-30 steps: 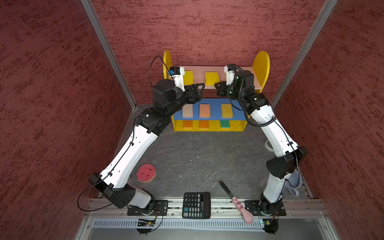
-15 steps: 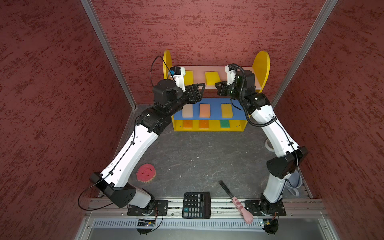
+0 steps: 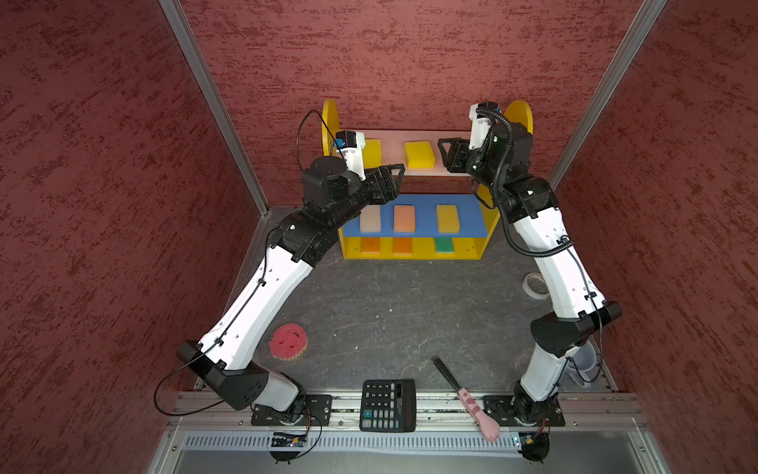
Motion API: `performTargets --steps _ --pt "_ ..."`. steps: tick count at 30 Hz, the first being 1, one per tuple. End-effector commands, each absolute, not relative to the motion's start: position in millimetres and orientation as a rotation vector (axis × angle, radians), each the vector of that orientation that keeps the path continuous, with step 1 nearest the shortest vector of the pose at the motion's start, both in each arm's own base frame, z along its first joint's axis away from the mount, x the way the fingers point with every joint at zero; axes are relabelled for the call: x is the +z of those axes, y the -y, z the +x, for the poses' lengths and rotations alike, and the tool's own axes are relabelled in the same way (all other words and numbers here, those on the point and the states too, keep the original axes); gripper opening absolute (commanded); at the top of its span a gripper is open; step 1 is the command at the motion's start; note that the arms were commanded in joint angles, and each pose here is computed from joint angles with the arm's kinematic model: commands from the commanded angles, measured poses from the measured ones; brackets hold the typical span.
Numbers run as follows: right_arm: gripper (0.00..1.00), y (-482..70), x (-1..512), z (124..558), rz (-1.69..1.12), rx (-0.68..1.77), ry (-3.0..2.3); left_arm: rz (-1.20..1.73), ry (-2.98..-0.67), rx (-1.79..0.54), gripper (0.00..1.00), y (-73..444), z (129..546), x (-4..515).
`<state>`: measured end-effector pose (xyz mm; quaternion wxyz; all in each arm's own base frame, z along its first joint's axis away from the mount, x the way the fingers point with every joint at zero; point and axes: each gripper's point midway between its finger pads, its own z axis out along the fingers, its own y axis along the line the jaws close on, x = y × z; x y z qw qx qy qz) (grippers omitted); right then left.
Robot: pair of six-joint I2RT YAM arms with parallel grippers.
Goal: Place and organize the cleaning sponges onto the shelf
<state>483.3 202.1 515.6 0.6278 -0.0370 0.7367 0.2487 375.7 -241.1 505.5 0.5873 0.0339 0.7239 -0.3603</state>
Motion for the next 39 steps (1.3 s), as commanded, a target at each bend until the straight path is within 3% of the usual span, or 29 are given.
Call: performTargets --steps 1,25,39 --pt "0.54 -202 489 502 -0.067 0.535 -1.765 0.07 -1.663 -0.808 0.76 229 372 512" --pt "0.58 -236 461 523 -0.093 0.721 -1.825 0.008 -1.664 -0.829 0.77 210 379 503" --pt "0.63 -204 528 473 -0.067 0.675 -1.698 -0.036 -1.651 -0.754 0.78 173 339 516"
